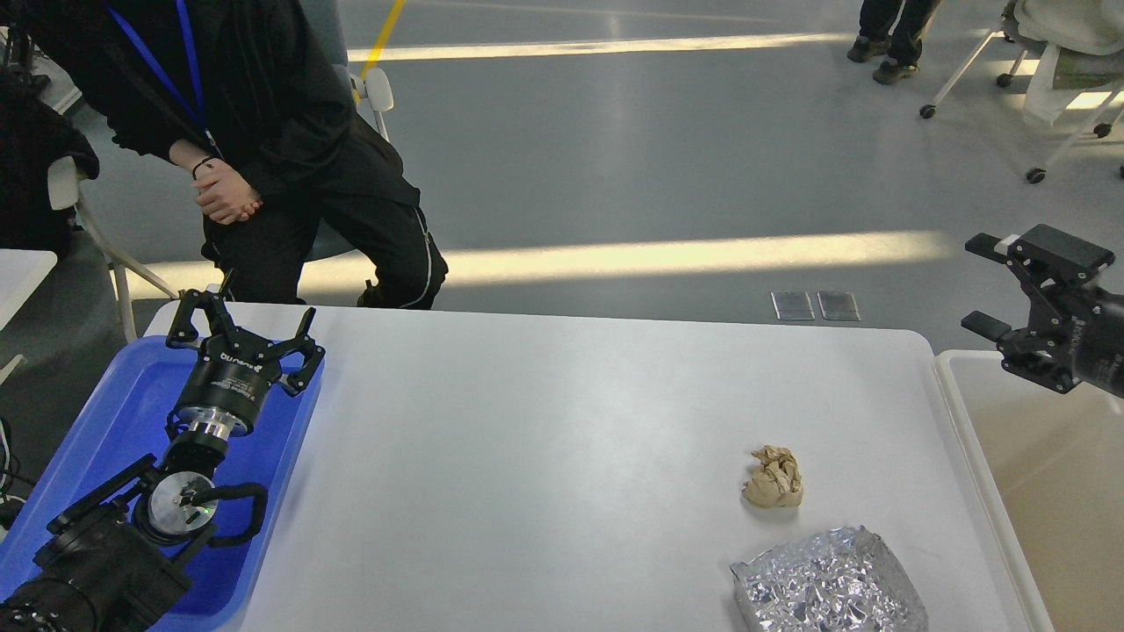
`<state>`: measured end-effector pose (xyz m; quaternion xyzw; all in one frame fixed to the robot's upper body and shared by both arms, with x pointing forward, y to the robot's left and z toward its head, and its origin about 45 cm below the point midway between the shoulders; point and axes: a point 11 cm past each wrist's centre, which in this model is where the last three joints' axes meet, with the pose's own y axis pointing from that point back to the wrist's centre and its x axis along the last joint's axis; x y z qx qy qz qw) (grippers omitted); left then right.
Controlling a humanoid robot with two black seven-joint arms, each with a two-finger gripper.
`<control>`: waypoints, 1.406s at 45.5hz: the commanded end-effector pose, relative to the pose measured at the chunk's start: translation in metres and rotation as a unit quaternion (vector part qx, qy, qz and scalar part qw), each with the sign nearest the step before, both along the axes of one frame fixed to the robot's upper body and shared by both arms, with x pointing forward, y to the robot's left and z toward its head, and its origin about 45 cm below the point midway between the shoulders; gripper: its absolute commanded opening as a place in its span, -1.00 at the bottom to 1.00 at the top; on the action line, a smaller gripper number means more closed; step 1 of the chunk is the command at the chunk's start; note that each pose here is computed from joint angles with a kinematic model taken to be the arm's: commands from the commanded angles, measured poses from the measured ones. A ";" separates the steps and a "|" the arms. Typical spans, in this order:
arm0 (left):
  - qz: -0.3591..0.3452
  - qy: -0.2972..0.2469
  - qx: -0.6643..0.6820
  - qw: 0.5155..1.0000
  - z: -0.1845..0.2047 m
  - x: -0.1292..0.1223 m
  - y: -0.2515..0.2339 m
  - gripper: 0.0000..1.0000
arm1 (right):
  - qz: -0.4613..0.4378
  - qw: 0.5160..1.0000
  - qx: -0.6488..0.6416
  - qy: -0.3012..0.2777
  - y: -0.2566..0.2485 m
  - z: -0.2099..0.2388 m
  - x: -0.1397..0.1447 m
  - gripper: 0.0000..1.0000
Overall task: Tidy desktop
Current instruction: 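Move the right gripper down toward the silver foil wrapper, then grasp the crumpled silver foil wrapper with the right gripper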
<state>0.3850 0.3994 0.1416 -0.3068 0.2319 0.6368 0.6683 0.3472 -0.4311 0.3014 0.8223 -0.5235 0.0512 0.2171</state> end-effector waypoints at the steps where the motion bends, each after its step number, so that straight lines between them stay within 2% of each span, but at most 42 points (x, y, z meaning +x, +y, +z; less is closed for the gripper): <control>1: 0.000 0.000 0.000 1.000 0.000 0.000 0.000 1.00 | 0.119 0.978 -0.171 0.024 0.007 0.000 -0.019 1.00; 11: 0.000 0.000 0.000 1.000 0.000 0.000 0.000 1.00 | 0.211 0.918 -0.332 0.051 0.006 -0.031 -0.040 1.00; 24: 0.000 0.000 0.000 1.000 0.000 0.000 0.000 1.00 | 0.263 0.897 -0.343 0.090 0.019 -0.086 -0.070 0.99; 30: 0.000 0.000 0.000 1.000 0.000 0.000 0.000 1.00 | 0.291 0.879 -0.365 0.097 0.023 -0.112 -0.096 1.00; 46: 0.000 0.000 0.000 1.000 0.000 0.000 0.000 1.00 | 0.358 0.849 -0.390 0.003 0.053 -0.179 -0.146 1.00; 53: 0.000 0.000 0.000 1.000 0.000 0.000 0.000 1.00 | 0.341 0.844 -0.414 0.007 0.033 -0.191 -0.140 1.00; 64: 0.000 0.000 0.000 1.000 0.000 0.000 0.000 1.00 | 0.336 0.842 -0.422 0.021 0.029 -0.212 -0.138 1.00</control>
